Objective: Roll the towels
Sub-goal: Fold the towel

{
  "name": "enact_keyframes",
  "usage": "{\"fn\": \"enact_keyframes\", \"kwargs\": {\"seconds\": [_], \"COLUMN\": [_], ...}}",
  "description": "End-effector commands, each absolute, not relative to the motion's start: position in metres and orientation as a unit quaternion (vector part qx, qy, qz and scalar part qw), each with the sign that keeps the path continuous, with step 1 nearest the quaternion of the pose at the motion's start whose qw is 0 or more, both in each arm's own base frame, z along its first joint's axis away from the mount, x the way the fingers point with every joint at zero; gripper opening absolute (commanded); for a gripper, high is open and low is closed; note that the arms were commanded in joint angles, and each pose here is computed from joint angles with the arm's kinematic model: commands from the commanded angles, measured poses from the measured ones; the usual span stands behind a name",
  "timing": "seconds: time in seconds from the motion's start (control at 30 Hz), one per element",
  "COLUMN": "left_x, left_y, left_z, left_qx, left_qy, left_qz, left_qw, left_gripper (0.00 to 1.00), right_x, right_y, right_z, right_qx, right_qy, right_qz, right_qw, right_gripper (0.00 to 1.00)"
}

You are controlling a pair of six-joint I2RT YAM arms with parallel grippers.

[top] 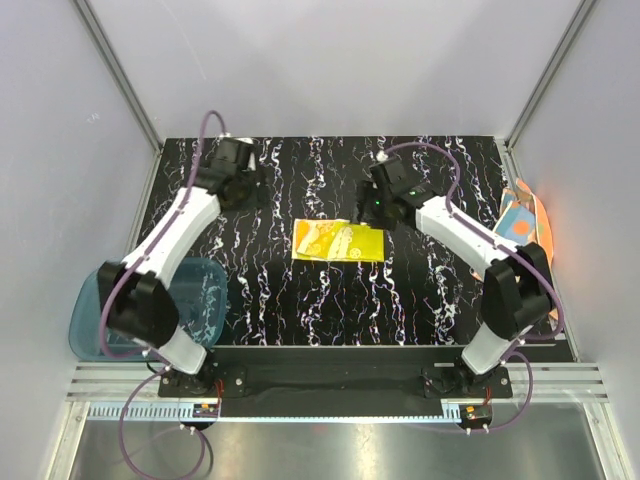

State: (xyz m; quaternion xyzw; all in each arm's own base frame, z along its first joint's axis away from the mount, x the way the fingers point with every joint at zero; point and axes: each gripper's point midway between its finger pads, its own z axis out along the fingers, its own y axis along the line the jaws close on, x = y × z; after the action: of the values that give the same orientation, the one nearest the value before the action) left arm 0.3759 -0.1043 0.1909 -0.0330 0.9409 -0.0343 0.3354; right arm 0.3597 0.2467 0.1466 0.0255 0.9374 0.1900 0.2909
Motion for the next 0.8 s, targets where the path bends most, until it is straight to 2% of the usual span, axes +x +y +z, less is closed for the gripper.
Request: {"fn": "enact_keyframes", "kwargs": {"seconds": [0.0,0.13,0.33,0.57,0.77], "left_x": [0.378,0.390,0.402,0.408,0.402], "left_y": [-0.147,-0.185,-0.217,-0.231,-0.252], "left_z": [0.181,0.158,0.123,0.090,0.071], "left_qx": [-0.012,0.005,0.028,0.040,0.048], "left_qy": [0.949,0.951,0.961,0.967,0.967], "left_qz": [-0.064,-0.110,-0.113,-0.104,-0.145], "left_qw": [0.308,0.288,0.252,0.228,0.205], "left_gripper": [0.74,0.74,0.72,0.70,0.68], "right_x": [0.349,0.344,0.333,0.327,0.325], "right_y": [0.224,0.204,0.197,0.189,0.188], "right_z": [0.104,0.064,0.022,0.002,-0.004], "right_qx": [0.026,0.031,0.036,0.035,0.029], "right_qy": [0.955,0.974,0.985,0.989,0.990], "right_qz": [0.159,0.093,0.063,0.037,0.033], "right_qw": [0.248,0.206,0.159,0.141,0.134], "right_gripper": [0.62,0.61,0.60,0.60,0.60]}}
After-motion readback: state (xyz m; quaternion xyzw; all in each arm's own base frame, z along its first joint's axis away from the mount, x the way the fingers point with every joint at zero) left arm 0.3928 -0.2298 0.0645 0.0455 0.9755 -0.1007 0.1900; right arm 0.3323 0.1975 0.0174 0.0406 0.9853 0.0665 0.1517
